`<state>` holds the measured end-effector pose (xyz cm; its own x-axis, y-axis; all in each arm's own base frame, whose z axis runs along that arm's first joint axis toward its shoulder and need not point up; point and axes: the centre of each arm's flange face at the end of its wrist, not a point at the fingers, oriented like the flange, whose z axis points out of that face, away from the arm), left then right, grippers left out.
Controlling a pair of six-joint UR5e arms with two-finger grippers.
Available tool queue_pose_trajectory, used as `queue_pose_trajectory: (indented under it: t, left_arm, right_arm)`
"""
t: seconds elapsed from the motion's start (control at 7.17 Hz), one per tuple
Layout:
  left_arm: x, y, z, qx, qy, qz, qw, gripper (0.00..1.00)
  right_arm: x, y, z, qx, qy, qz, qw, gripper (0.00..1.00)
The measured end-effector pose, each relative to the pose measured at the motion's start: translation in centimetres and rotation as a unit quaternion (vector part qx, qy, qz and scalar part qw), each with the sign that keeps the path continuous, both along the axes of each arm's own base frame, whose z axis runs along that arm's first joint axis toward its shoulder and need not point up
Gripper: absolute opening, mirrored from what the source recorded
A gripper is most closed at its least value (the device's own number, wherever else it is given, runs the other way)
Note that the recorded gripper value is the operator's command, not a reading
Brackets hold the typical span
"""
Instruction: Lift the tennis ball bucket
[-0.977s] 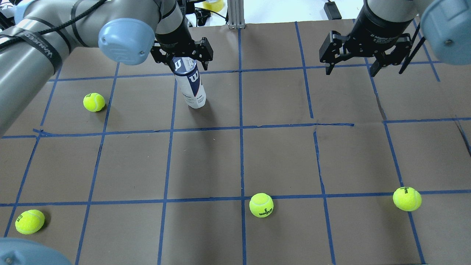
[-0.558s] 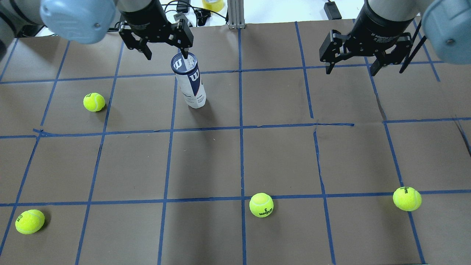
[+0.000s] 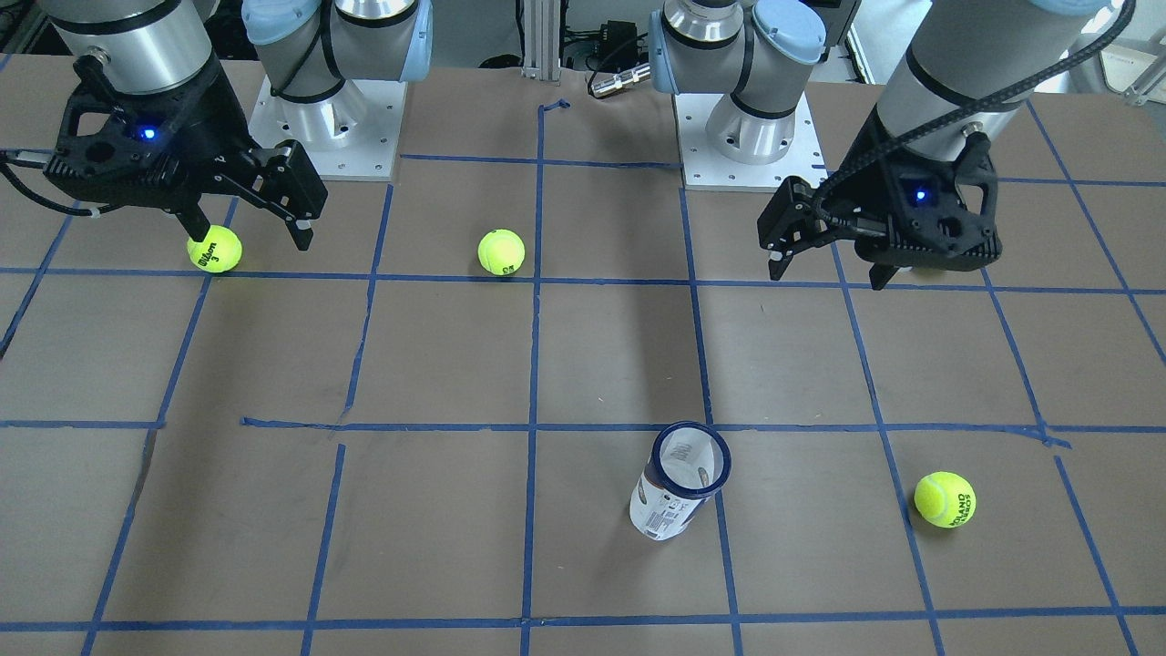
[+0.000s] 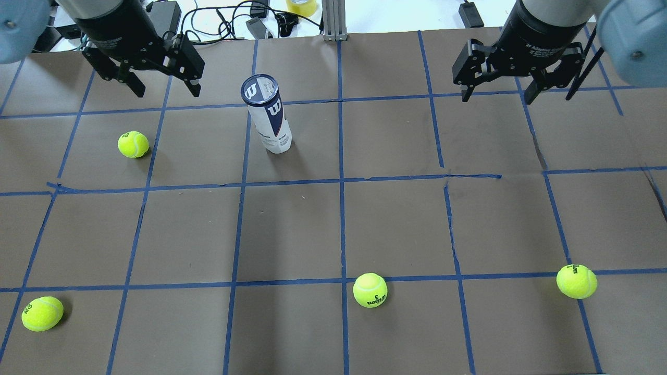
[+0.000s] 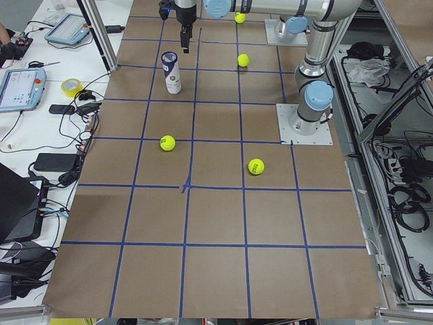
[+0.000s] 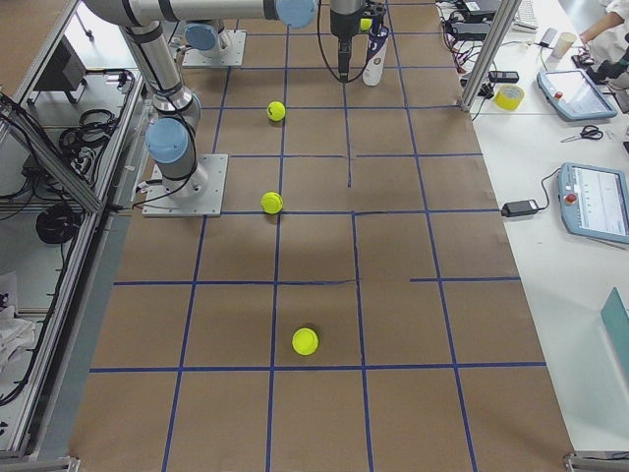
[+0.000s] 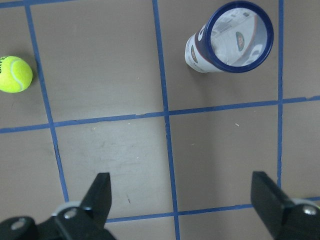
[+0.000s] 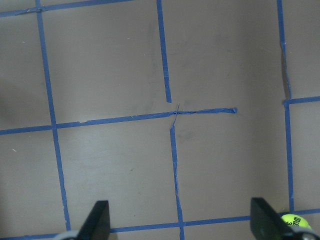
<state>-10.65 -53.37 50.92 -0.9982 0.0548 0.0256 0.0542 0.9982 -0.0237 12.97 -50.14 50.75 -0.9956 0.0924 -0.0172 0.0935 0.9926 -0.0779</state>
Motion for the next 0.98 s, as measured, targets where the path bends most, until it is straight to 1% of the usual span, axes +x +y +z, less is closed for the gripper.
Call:
queue_pose_trajectory:
  t: [0.42, 0.7, 0.98]
  left_arm:
    - [0.8, 3.6, 0.1, 0.002, 0.001, 0.011, 0.9999, 1.0]
    - [0.6, 4.5, -0.4, 0.004, 0.002, 0.015, 0.9999, 1.0]
    - [0.5, 4.7, -0.5, 0.004, 0.002, 0.016, 0.9999, 1.0]
  right_arm:
    - [0.1, -0.7, -0.2, -0.011, -0.001, 0.004, 0.9999, 1.0]
    - [0.1, -0.8, -0.3, -0.01, -0.002, 0.005, 0.9999, 1.0]
    - [0.1, -0.8, -0.4, -0.009, -0.002, 0.005, 0.9999, 1.0]
